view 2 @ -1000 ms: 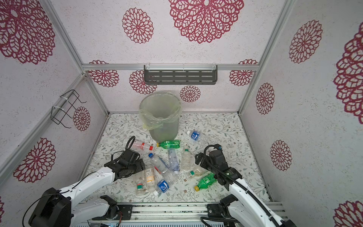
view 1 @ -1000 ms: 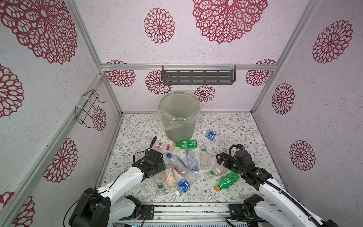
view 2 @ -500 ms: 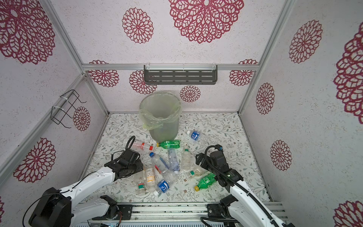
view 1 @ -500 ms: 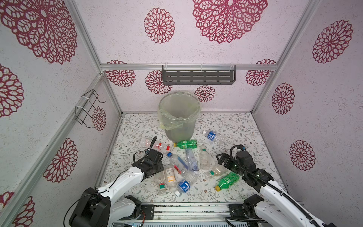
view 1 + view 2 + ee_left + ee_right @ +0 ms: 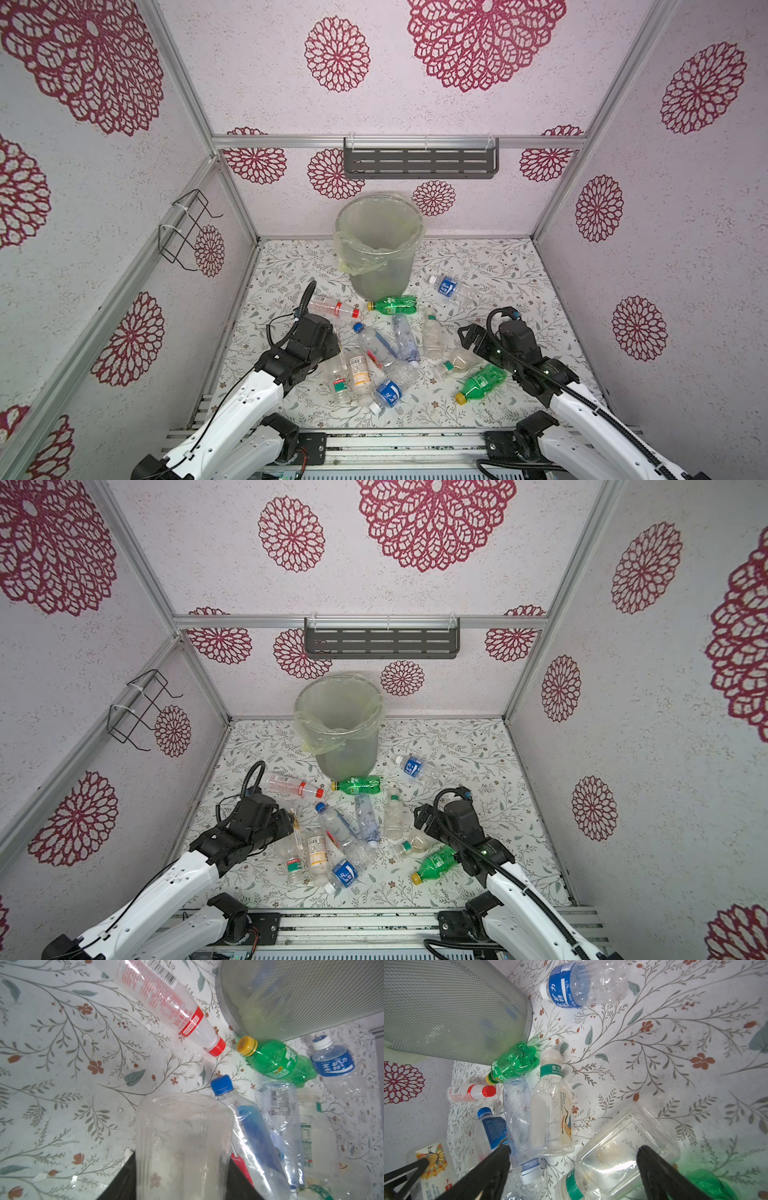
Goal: Throw the plastic bottles in the bin
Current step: Pick up the plastic bottle from the middle-left of the table.
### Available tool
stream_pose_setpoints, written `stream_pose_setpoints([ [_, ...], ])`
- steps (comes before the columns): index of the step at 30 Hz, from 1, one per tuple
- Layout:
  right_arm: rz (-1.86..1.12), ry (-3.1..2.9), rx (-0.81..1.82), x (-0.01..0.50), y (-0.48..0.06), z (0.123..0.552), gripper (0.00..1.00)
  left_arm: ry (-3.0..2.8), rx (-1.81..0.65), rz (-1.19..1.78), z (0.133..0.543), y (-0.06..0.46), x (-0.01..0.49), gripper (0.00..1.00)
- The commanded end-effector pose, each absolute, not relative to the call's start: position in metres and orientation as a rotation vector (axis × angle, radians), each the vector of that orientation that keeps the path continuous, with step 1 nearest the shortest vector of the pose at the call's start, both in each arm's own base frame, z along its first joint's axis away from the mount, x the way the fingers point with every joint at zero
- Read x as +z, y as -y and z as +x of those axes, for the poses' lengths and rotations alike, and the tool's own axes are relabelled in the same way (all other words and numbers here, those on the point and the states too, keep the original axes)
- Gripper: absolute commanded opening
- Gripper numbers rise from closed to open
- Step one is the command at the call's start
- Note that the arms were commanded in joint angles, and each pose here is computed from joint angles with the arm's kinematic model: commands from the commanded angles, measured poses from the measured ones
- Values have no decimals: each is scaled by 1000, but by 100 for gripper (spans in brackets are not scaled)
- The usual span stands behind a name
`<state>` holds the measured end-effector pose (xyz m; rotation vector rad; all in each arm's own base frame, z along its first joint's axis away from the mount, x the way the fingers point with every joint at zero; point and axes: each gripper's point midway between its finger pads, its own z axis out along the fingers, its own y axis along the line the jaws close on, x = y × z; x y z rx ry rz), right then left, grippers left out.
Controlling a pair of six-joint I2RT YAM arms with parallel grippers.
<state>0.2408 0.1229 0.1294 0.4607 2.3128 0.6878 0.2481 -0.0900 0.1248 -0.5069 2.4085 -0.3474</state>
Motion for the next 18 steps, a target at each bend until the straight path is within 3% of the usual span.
stream_pose_setpoints([
  [1, 493, -2273, 699, 134, -121, 243, 99, -2377, -349, -527, 252, 84, 142, 54],
  [18, 513, -2269, 679, 130, -116, 241, 99, -2171, -461, -541, 277, 63, 244, 50],
])
